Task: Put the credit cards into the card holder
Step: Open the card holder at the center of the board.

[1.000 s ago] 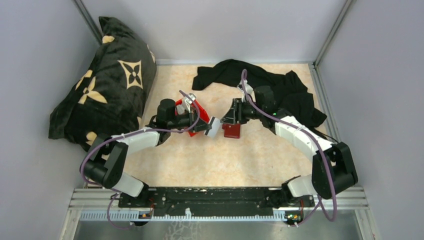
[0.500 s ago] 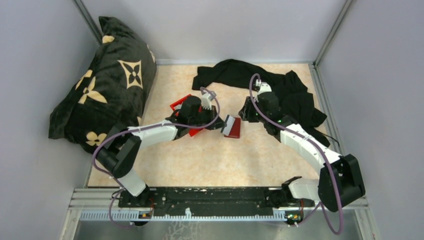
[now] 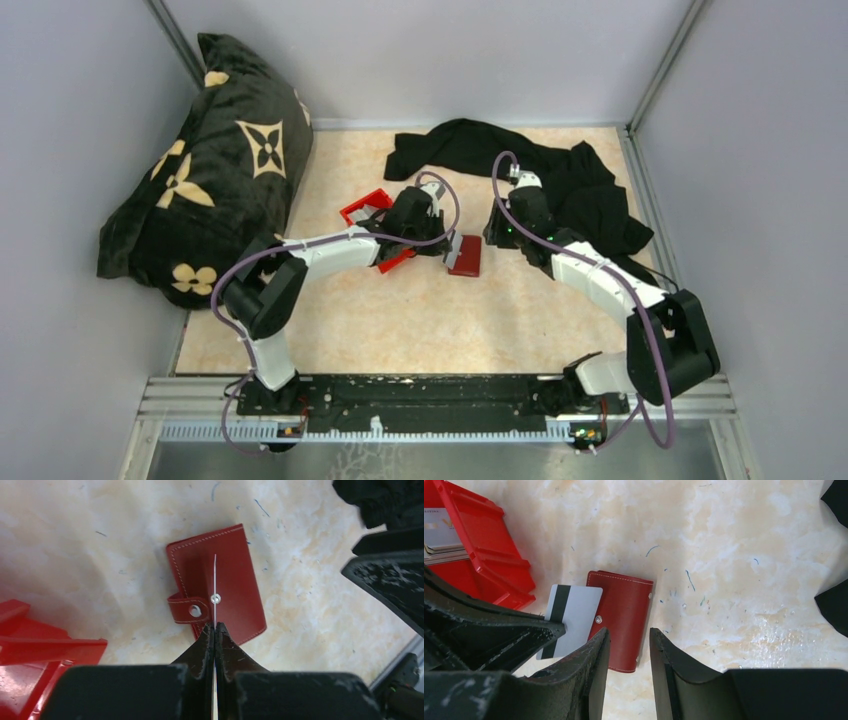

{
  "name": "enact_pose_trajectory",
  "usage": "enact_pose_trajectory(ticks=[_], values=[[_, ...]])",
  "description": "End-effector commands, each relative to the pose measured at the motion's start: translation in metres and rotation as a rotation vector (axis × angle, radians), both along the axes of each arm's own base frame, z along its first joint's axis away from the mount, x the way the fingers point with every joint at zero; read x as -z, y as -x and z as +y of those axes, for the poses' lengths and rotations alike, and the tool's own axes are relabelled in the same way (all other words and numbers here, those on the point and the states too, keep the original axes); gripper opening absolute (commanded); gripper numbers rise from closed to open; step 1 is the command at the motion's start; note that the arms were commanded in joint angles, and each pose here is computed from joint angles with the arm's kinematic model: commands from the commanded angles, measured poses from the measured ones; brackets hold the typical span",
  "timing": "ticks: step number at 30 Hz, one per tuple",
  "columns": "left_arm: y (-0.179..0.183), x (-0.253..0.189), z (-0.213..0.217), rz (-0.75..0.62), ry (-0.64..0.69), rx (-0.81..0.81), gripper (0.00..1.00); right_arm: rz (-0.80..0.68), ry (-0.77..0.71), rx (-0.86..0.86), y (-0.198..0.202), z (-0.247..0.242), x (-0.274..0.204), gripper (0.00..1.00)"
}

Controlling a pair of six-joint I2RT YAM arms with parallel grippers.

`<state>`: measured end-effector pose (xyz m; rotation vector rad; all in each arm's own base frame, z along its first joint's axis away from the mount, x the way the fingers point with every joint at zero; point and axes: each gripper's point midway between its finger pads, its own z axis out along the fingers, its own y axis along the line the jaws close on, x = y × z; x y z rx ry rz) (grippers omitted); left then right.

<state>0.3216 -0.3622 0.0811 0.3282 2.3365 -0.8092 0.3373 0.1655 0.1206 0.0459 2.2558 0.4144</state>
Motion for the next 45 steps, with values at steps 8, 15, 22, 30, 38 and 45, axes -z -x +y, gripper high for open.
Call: enact_pose_trajectory(ticks=[8,15,22,30,38,45], values=[[-0.027,-0.005,0.01,-0.026,-0.12,-0.133,0.0,-0.043,-0.022,-0.008,-0.012,0.01,-0.012,0.35],[-0.028,-0.007,0.016,-0.028,-0.14,-0.162,0.0,-0.021,-0.016,-0.028,-0.013,0.017,-0.005,0.35],[-0.028,-0.005,0.021,-0.027,-0.15,-0.184,0.0,-0.006,-0.006,-0.037,-0.013,0.02,0.004,0.35],[-0.023,0.007,0.024,0.018,-0.123,-0.227,0.0,0.002,-0.002,-0.039,-0.013,0.02,0.008,0.35],[-0.02,0.014,0.025,0.08,-0.053,-0.243,0.0,0.013,-0.005,-0.043,-0.011,0.021,0.013,0.35],[-0.018,0.015,0.025,0.133,0.042,-0.234,0.0,0.02,-0.001,-0.045,-0.009,0.021,0.019,0.35]])
